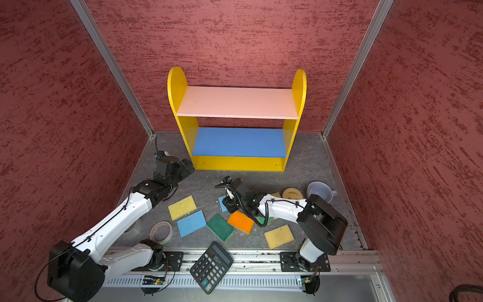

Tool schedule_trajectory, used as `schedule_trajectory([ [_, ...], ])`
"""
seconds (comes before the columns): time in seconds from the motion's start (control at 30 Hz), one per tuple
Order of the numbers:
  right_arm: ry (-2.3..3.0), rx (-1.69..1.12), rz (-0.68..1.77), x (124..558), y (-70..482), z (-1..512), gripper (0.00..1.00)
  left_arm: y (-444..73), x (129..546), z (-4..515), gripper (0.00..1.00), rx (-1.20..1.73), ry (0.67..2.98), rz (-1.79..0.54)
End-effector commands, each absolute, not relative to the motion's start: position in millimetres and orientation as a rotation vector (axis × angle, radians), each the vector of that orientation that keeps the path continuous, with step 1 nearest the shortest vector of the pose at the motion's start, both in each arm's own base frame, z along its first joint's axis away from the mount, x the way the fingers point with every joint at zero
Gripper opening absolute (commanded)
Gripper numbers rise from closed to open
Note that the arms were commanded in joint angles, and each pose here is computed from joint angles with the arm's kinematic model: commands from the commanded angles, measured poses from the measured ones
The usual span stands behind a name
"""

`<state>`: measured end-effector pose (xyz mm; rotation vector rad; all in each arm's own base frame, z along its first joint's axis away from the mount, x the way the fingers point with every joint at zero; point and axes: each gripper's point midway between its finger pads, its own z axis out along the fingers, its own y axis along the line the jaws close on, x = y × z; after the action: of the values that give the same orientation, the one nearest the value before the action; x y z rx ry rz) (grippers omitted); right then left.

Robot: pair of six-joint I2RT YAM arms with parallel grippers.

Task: Place and organize the cleaning sponges onto the shelf
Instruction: 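Lower the right gripper onto the green scouring sponge and grasp it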

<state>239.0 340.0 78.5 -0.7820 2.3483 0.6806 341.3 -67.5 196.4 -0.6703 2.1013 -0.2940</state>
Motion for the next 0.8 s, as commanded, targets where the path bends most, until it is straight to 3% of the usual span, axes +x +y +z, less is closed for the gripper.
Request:
schedule_trajectory([
  [0.0,2.323,-0.878,0.778,222,356,98,0.46,-68,345,200,0.99,-0.672,2.079,-0.334],
  [0.53,2.461,-1.105,0.814,164,378,46,0.45,-61,347,180,0.99,-0.736,2.109,-0.365],
  [0.77,2.428,-1.069,0.794,175,384,32,0.33,-58,344,176,0.99,-0.743,2.113,-0.369],
])
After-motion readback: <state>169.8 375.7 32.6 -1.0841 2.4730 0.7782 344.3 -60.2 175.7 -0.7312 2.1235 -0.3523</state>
